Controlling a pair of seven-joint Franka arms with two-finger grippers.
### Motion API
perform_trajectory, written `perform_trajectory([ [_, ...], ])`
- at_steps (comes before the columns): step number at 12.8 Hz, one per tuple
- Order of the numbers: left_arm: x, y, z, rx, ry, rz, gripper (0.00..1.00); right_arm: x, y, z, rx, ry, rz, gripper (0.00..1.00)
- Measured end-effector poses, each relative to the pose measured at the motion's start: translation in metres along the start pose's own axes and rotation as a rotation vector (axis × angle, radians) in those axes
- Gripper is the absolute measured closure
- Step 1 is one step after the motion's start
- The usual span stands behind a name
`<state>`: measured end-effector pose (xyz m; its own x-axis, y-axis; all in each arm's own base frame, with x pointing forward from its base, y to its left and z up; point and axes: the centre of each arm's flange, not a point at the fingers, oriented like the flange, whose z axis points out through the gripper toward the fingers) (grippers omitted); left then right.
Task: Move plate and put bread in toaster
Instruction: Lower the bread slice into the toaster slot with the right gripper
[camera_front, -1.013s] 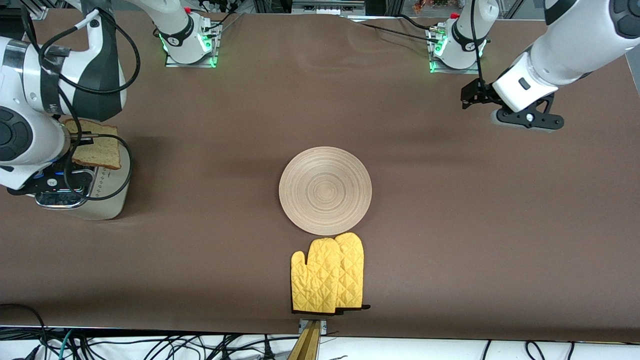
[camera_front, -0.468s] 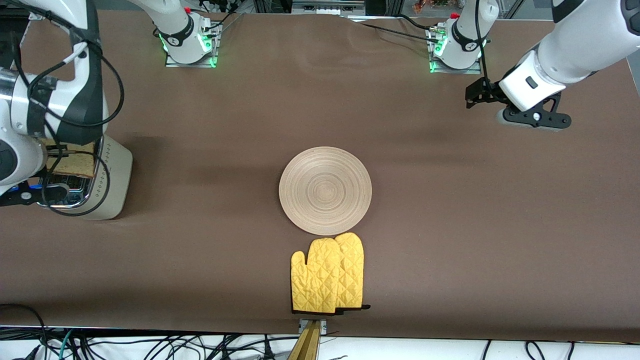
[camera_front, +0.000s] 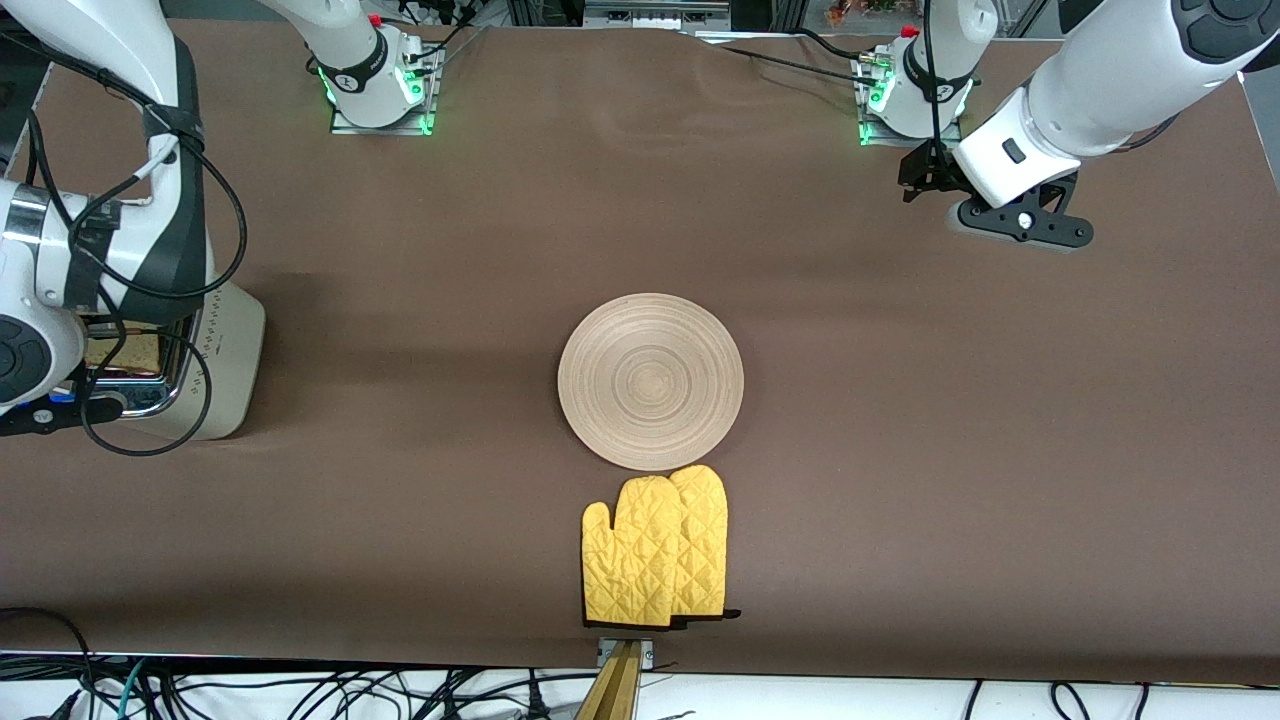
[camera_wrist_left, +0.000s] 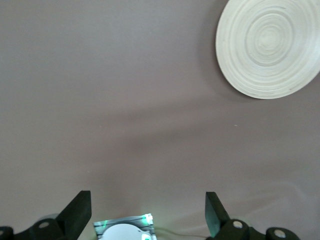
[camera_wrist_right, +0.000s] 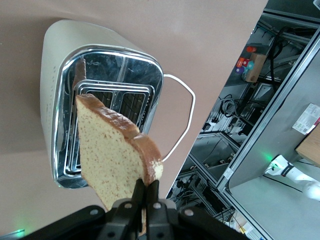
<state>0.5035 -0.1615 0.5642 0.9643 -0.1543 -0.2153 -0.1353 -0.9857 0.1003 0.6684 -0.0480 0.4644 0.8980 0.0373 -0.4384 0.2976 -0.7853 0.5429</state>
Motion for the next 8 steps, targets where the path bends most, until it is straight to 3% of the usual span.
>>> perform_trajectory([
  [8, 0.001, -0.007, -0.002, -0.021, 0.000, 0.011, 0.00, 0.007, 0.009, 0.018, 0.001, -0.015, 0.020, 0.96],
])
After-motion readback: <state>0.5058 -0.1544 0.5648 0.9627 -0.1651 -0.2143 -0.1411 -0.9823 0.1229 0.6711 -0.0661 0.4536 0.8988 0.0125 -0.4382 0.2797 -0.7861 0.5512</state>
